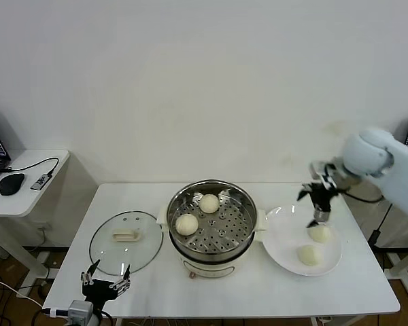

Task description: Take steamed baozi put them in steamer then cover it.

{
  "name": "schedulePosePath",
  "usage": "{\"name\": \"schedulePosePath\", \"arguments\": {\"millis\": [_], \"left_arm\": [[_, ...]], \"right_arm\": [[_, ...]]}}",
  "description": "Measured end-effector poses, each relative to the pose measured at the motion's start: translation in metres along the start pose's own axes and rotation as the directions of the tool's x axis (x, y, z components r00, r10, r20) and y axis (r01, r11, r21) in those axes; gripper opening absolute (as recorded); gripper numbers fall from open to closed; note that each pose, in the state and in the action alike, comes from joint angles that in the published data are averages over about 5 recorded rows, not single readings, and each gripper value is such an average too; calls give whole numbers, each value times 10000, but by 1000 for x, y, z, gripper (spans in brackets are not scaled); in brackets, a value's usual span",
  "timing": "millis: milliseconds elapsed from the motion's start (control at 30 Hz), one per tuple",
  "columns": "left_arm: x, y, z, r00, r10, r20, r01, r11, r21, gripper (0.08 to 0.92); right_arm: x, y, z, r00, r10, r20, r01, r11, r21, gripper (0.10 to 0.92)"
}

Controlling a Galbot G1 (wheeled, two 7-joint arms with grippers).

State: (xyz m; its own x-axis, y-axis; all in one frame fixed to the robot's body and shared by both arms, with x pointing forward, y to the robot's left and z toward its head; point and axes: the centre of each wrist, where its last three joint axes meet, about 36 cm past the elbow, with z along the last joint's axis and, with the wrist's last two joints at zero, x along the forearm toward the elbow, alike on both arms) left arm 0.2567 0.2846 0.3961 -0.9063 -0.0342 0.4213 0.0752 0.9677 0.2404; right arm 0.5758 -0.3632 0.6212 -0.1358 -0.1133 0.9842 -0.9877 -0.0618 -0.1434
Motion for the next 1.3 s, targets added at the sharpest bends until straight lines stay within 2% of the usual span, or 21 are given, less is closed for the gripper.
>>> {"name": "schedulePosePath", "arguments": {"millis": [500, 1300], "left_arm": [[-4, -3, 12, 9993, -44, -373, 43, 10000, -29, 823], [-10, -10, 25, 9976, 18, -687, -18, 10000, 10, 823]], "right_arm": [[-81, 20, 36, 9934, -850, -775, 840, 9963, -153, 823], [-153, 19, 27, 9950, -608, -797, 599, 9981, -146, 823]]}}
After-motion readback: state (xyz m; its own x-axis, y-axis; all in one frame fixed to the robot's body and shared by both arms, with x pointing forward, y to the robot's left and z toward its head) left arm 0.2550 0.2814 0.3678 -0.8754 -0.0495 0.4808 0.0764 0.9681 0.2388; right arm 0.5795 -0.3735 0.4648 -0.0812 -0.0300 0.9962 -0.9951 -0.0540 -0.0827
